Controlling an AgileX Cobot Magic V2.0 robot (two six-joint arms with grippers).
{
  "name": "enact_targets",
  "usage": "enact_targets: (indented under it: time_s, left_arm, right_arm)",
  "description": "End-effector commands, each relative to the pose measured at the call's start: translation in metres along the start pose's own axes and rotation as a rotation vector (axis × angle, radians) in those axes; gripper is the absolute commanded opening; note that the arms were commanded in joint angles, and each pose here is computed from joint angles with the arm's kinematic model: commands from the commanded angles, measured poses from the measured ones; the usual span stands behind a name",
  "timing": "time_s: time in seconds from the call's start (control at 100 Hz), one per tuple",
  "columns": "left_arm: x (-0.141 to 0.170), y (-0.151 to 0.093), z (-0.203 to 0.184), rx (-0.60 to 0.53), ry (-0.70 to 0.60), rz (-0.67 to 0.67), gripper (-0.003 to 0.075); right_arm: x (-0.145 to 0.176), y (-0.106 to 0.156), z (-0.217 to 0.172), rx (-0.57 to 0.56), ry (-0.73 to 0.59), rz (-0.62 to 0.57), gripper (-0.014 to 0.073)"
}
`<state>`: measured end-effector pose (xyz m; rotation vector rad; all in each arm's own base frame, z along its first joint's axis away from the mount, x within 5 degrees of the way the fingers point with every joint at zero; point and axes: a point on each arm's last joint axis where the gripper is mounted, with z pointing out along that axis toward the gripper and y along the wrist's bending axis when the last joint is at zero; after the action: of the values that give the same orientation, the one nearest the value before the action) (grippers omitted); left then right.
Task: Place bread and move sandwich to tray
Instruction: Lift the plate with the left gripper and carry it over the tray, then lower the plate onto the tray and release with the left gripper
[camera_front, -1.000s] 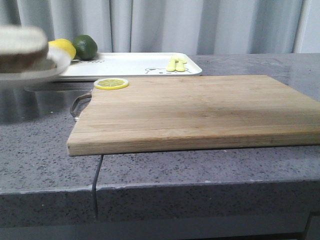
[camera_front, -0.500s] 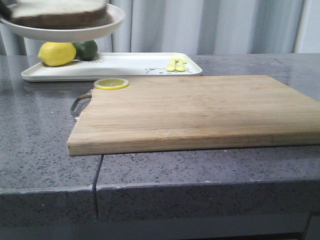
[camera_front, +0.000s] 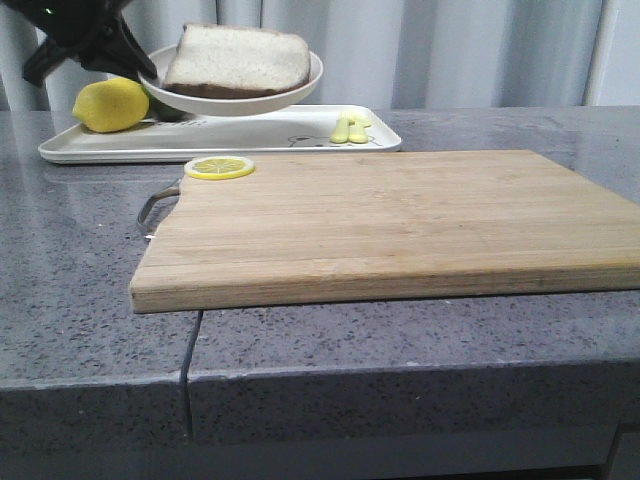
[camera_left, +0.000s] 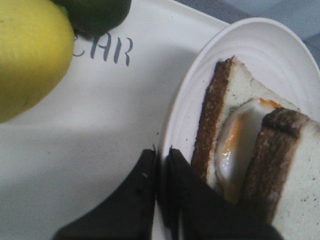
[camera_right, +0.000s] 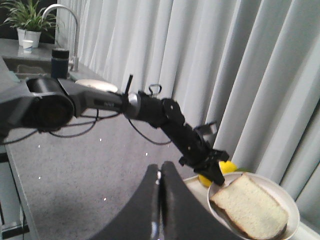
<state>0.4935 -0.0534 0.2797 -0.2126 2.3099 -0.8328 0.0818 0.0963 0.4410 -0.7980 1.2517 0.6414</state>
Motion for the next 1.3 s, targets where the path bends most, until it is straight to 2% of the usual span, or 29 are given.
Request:
enact_targets:
  time_s: [0.0, 0.17, 0.6, 0.67, 0.82, 0.88, 1.06, 1.11, 1.24, 1.29]
  left_arm:
    - [-0.021, -0.028, -0.02, 0.095, -0.104, -0.027, -0.002]
    - [-0.019, -0.017, -0.004, 0.077, -0.099, -0.042, -0.002]
    - [-0.017, -0.008, 0.001, 0.009, -0.081, 0.016, -0.0014]
    - [-0.016, -0.008, 0.001, 0.01, -0.074, 0.016, 0.0033]
    - [-0.015, -0.009, 0.001, 0.016, -0.059, 0.012, 0.0227]
    - [-0.014, -0.01, 0.001, 0.023, -0.049, 0.009, 0.0256]
    - [-0.018, -0.019, -0.018, 0.038, -0.047, 0.026, 0.0202]
    - [-0.019, -0.024, -0.026, 0.043, -0.042, 0.051, 0.016]
    - [-0.017, -0.035, -0.046, 0.057, 0.007, 0.081, -0.0018]
    - [-0.016, -0.04, -0.053, 0.065, 0.024, 0.094, -0.0019]
  right_arm:
    - [-0.017, -0.002, -0.016, 0.068, -0.097, -0.003, -0.006]
    - [-0.023, -0.001, -0.026, 0.086, -0.134, -0.011, -0.006]
    - [-0.022, 0.0, -0.025, 0.081, -0.132, -0.01, -0.006]
    - [-0.022, 0.0, -0.025, 0.079, -0.131, -0.01, -0.006]
    - [-0.022, 0.0, -0.025, 0.072, -0.129, -0.009, -0.006]
    - [-0.022, 0.001, -0.025, 0.068, -0.127, -0.009, -0.006]
    - [-0.021, 0.004, -0.026, 0.037, -0.114, -0.018, -0.006]
    - [-0.02, 0.004, -0.026, 0.032, -0.104, -0.036, -0.006]
    - [-0.016, 0.004, -0.026, 0.044, -0.079, -0.09, -0.006]
    - [-0.015, 0.003, -0.027, 0.055, -0.079, -0.102, -0.006]
